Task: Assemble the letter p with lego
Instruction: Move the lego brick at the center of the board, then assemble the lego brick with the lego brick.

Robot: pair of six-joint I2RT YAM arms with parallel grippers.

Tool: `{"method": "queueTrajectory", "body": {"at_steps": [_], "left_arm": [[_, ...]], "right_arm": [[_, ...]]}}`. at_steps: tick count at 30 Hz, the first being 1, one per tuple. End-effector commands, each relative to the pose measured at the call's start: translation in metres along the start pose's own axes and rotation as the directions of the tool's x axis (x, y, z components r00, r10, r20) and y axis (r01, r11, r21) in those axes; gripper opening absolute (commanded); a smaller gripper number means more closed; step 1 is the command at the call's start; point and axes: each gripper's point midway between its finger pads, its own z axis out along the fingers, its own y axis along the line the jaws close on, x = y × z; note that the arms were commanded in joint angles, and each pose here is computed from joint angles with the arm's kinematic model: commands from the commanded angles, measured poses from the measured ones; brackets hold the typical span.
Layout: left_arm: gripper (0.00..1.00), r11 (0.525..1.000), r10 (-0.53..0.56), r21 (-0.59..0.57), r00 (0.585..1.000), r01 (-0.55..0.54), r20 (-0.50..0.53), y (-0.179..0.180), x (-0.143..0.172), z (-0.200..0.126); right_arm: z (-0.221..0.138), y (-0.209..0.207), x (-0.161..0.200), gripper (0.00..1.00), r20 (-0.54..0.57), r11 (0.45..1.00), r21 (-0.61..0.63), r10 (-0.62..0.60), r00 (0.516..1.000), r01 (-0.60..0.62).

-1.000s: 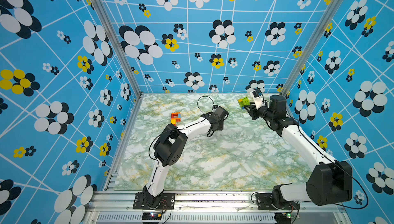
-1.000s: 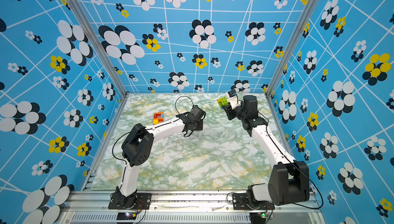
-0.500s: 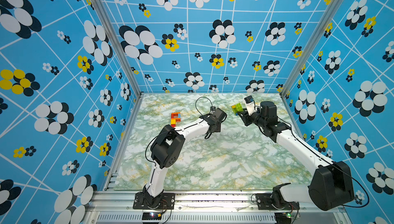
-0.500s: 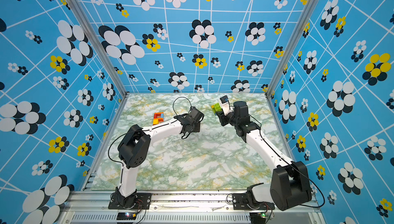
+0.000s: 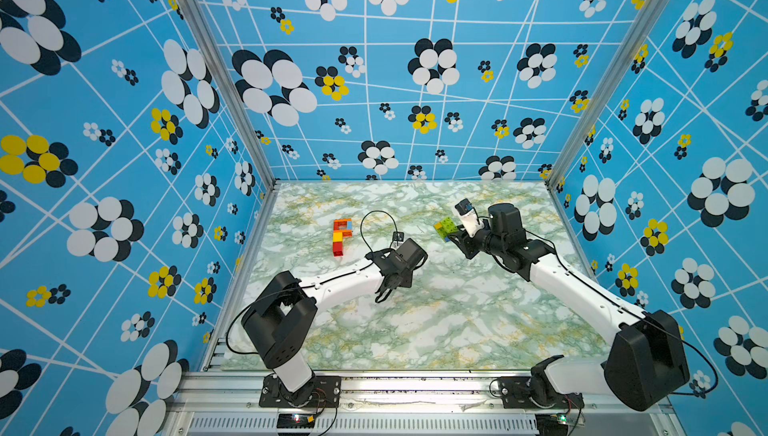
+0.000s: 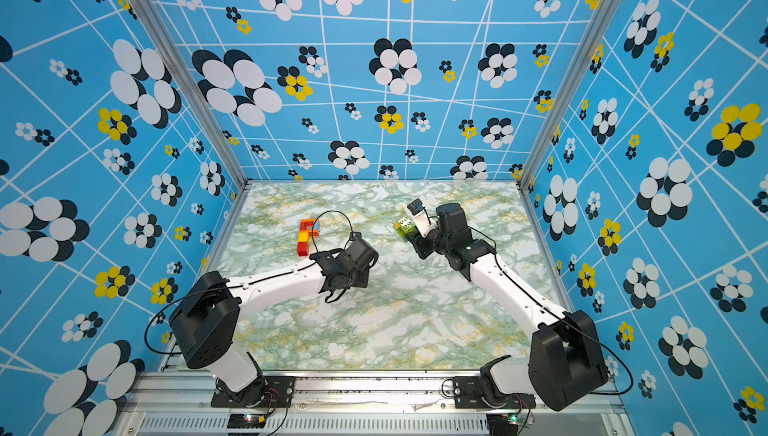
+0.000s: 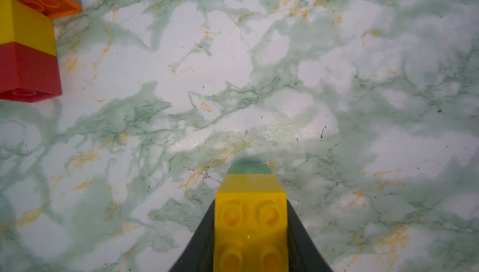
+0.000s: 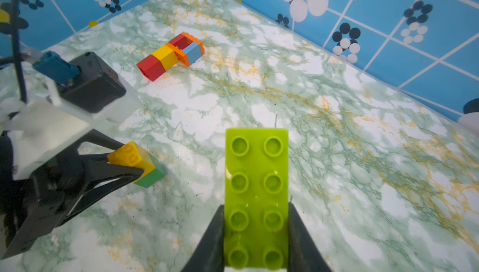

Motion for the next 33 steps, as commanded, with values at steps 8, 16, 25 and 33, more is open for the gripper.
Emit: {"method": "queueTrajectory", "body": {"at_steps": [8,16,25,33], "left_arm": [[0.34,0.998,-0.056,-0.011,0.997,0.056,0.053,0.006,0.012,-0.003],[0.62,0.995,-0.087,0.056,0.989,0.081,0.117,0.002,-0.002,-0.024],[0.73,0.955,-0.122,0.296,0.942,0.026,0.313,0.003,-0.028,-0.090],[0.76,0.868,-0.293,0.484,0.900,0.110,0.321,0.060,-0.039,-0.116]], "right_arm": [[0.002,0.031,0.002,0.21,-0.066,0.994,-0.070,-0.085,0.994,0.080],[-0.003,0.040,0.002,0.21,-0.104,0.988,-0.113,-0.119,0.987,0.107],[-0.012,0.082,0.006,0.19,-0.139,0.897,-0.367,-0.316,0.939,0.247],[-0.004,0.122,0.015,0.19,-0.187,0.757,-0.551,-0.522,0.832,0.352]]}}
